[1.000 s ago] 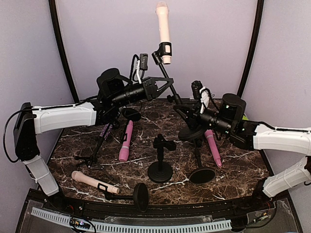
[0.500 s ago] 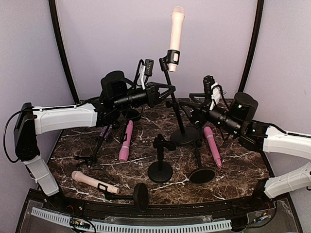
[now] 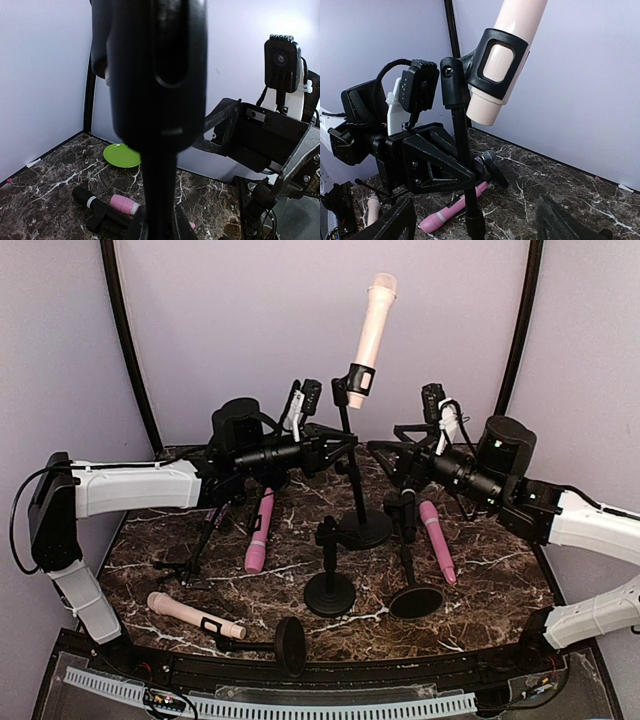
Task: Remove the microphone from the stand
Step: Pass from the right arm to the left, then place the microphone stand with the microphone at the center of the board.
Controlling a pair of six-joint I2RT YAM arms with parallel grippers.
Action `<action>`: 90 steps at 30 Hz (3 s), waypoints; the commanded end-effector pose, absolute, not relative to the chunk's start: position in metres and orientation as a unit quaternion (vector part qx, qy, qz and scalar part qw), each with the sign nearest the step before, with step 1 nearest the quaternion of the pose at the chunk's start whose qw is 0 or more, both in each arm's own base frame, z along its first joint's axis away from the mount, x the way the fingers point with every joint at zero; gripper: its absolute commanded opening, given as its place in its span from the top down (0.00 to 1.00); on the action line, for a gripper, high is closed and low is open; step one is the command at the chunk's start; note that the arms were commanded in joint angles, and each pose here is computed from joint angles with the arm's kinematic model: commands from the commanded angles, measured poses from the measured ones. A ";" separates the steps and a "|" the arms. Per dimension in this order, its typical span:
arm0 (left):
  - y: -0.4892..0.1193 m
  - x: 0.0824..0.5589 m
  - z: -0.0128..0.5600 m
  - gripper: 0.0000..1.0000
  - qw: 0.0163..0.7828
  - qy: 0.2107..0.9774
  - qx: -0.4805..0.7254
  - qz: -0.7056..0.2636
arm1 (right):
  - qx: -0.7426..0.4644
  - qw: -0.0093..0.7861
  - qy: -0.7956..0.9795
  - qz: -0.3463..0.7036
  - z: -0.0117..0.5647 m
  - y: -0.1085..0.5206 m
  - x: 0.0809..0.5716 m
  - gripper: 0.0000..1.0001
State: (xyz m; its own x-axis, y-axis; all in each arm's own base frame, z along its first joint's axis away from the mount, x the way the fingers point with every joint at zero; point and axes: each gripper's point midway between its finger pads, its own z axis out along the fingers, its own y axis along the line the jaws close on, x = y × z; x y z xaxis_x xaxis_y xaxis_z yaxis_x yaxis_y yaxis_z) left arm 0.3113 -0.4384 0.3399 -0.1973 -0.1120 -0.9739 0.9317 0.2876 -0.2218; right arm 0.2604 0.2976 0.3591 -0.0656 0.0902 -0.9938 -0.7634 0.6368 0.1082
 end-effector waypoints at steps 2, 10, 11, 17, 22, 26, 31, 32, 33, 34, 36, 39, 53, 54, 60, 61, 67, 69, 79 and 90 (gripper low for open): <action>-0.411 0.294 0.418 1.00 0.621 0.512 0.324 -0.497 | -0.249 0.599 0.680 0.343 0.333 0.310 0.275 0.17; -0.394 0.311 0.395 1.00 0.650 0.552 0.309 -0.421 | -0.255 0.572 0.711 0.319 0.291 0.325 0.292 0.24; -0.391 0.313 0.393 1.00 0.656 0.556 0.303 -0.410 | -0.253 0.573 0.710 0.320 0.291 0.325 0.293 0.24; -0.372 0.320 0.365 1.00 0.672 0.582 0.304 -0.343 | -0.236 0.586 0.708 0.316 0.289 0.320 0.296 0.24; -0.354 0.322 0.339 1.00 0.681 0.591 0.296 -0.314 | -0.229 0.586 0.709 0.318 0.284 0.318 0.296 0.24; -0.346 0.316 0.321 1.00 0.688 0.586 0.296 -0.309 | -0.222 0.587 0.709 0.323 0.281 0.316 0.295 0.24; -0.339 0.312 0.301 1.00 0.695 0.580 0.289 -0.311 | -0.221 0.582 0.710 0.328 0.276 0.317 0.294 0.24; -0.337 0.310 0.299 1.00 0.698 0.576 0.286 -0.314 | -0.220 0.582 0.710 0.329 0.276 0.317 0.294 0.24; -0.337 0.309 0.298 1.00 0.699 0.574 0.285 -0.317 | -0.220 0.581 0.711 0.330 0.275 0.317 0.294 0.24; -0.336 0.308 0.295 1.00 0.700 0.572 0.282 -0.320 | -0.220 0.581 0.710 0.330 0.274 0.317 0.294 0.24; -0.335 0.306 0.293 1.00 0.703 0.568 0.279 -0.324 | -0.220 0.579 0.711 0.332 0.273 0.318 0.294 0.24; -0.337 0.306 0.291 1.00 0.702 0.565 0.283 -0.328 | -0.220 0.575 0.713 0.335 0.270 0.320 0.294 0.24; -0.357 0.308 0.266 0.81 0.646 0.602 0.310 -0.352 | -0.214 0.565 0.724 0.332 0.257 0.316 0.292 0.24; -0.358 0.308 0.265 0.79 0.644 0.604 0.310 -0.352 | -0.213 0.565 0.724 0.333 0.257 0.316 0.292 0.24; -0.357 0.312 0.260 0.61 0.640 0.614 0.300 -0.350 | -0.208 0.567 0.724 0.332 0.257 0.313 0.291 0.24; -0.357 0.312 0.261 0.59 0.640 0.614 0.299 -0.351 | -0.207 0.568 0.724 0.331 0.257 0.311 0.291 0.24; -0.354 0.311 0.263 0.52 0.638 0.618 0.295 -0.352 | -0.204 0.568 0.726 0.329 0.254 0.308 0.290 0.24; -0.350 0.310 0.264 0.46 0.638 0.622 0.289 -0.350 | -0.202 0.568 0.727 0.329 0.254 0.308 0.290 0.24; -0.313 0.306 0.258 0.26 0.602 0.678 0.212 -0.365 | -0.197 0.573 0.724 0.330 0.259 0.304 0.289 0.21; -0.303 0.296 0.226 0.29 0.473 0.707 0.132 -0.508 | -0.193 0.570 0.724 0.336 0.261 0.308 0.290 0.20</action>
